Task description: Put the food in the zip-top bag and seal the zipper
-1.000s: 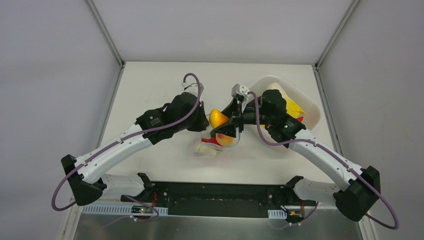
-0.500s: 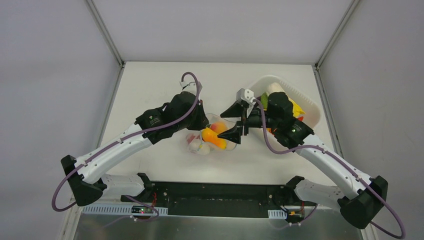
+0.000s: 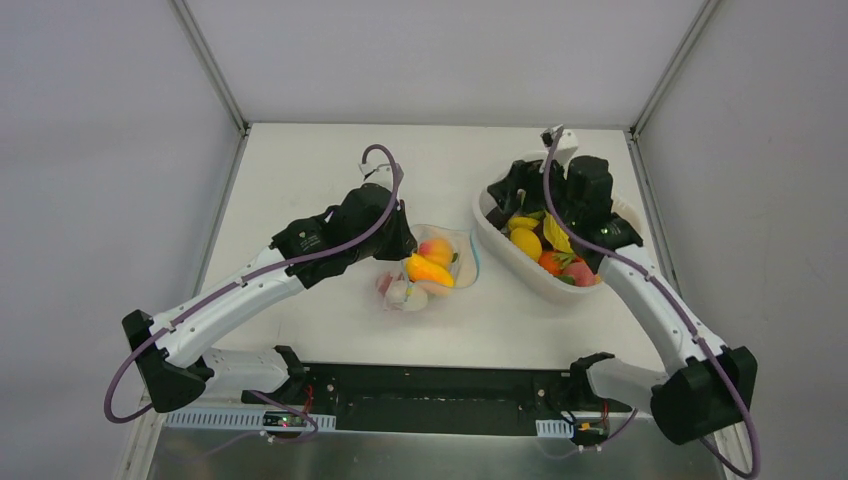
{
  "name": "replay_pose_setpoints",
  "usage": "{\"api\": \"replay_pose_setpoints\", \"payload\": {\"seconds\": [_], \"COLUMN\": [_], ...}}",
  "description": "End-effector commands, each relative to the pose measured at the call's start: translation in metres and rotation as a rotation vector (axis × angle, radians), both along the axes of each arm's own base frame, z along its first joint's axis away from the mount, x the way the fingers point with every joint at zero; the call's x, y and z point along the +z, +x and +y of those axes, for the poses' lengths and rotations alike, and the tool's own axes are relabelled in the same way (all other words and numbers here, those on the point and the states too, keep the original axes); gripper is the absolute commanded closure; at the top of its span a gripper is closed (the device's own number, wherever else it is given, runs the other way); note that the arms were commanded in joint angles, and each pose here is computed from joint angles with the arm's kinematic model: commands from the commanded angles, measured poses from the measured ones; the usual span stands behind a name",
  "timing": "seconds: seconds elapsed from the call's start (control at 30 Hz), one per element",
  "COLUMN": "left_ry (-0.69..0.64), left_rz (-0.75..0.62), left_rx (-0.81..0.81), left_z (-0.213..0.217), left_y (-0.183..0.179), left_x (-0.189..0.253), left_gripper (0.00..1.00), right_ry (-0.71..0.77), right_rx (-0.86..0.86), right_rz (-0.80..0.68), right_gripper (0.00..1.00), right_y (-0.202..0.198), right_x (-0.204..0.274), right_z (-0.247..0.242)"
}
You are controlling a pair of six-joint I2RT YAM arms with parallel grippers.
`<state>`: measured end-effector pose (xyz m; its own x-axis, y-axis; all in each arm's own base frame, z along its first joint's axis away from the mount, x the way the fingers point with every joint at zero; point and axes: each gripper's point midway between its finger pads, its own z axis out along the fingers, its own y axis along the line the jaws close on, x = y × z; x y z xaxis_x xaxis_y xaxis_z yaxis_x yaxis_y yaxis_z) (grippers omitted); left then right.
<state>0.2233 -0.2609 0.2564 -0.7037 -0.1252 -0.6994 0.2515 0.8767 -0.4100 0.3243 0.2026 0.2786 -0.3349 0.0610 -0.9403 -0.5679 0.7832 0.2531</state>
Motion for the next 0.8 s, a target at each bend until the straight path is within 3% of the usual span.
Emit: {"api": "replay_pose_setpoints", "payload": {"seconds": [0.0, 0.33, 0.47, 0.77], "left_ry": [-0.035, -0.025, -0.019, -0.010], "left_rz": [-0.036, -0.029, -0.039, -0.034], "left_rx": [0.031, 0.042, 0.059, 0.053], "left_z": [0.005, 0.011, 0.017, 0.017], "left_y": [0.007, 0.004, 0.004, 0.005], "left_x": [0.012, 0.008, 0.008, 0.008], "left_gripper": [1.00, 1.00, 1.00, 1.00], "right_ry": [0.058, -0.172, -0.282, -0.409], "right_rx": [-0.235, -0.414, -0.505, -0.455], "right_rz": [0.293, 0.640, 0.646, 0.758], "right_gripper": [0.20, 0.19, 0.14, 0.09], "right_y": [0.030, 0.034, 0.034, 0.026], "right_x": [-0.027, -0.102, -0.119, -0.157], "right_z": [-0.036, -0.068, -0.092, -0.096]}}
